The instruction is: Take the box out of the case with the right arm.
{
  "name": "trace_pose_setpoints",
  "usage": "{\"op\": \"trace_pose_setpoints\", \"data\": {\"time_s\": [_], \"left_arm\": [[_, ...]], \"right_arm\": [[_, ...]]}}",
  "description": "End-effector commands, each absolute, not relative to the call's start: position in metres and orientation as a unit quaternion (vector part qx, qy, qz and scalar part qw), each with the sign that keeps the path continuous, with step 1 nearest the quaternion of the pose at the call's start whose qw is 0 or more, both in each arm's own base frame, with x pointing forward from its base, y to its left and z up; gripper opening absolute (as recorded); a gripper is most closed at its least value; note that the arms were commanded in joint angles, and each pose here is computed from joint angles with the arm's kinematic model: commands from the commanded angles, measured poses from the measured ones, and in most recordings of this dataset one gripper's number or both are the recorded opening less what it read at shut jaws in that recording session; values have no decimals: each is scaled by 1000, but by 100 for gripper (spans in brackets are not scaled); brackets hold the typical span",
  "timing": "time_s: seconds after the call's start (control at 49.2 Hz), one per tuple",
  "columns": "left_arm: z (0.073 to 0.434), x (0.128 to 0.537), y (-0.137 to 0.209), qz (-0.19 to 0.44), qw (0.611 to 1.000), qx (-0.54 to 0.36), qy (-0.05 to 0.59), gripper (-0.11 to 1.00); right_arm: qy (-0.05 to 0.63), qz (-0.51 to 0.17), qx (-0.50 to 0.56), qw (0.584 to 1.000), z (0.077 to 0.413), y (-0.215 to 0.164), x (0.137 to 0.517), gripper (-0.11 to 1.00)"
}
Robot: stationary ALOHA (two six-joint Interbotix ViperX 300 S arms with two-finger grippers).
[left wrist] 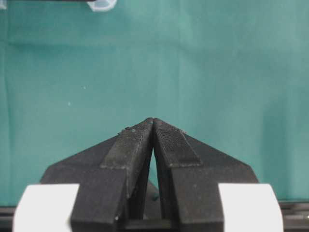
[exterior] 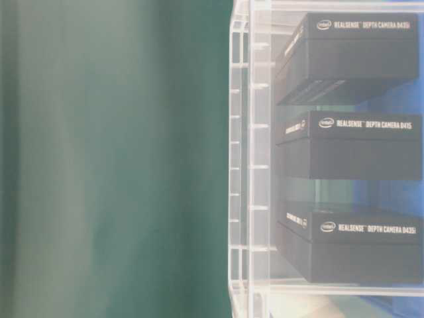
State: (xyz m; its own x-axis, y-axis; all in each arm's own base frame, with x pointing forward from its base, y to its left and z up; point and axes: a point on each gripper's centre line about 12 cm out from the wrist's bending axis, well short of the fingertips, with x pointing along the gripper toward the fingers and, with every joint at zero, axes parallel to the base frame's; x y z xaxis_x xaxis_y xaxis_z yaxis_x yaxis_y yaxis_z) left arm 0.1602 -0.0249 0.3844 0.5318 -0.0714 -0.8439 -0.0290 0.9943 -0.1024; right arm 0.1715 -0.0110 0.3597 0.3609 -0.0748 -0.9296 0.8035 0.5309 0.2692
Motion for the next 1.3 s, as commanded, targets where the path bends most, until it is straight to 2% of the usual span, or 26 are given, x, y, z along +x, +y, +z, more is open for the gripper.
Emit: {"op": "trace_pose_setpoints", "data": {"time_s": [0.0,0.224,0.488,0.833,1.28], "left_arm": [[392,163,-26,-15,879,-52,474,2],[392,162,-26,-15,879,-52,474,2],[393,162,-26,-14,879,-52,473,2],[393,163,-26,-14,879,-52,474,2],[393,163,-26,-14,879,-51,474,2]], "right_arm": [[453,-334,420,712,367,-14,171,1],[423,-410,500,635,361,-14,170,1],[445,-437,497,603,353,-13,176,1],[427,-485,496,580,348,-40,182,1],[405,-493,479,603,348,-89,185,1]]}}
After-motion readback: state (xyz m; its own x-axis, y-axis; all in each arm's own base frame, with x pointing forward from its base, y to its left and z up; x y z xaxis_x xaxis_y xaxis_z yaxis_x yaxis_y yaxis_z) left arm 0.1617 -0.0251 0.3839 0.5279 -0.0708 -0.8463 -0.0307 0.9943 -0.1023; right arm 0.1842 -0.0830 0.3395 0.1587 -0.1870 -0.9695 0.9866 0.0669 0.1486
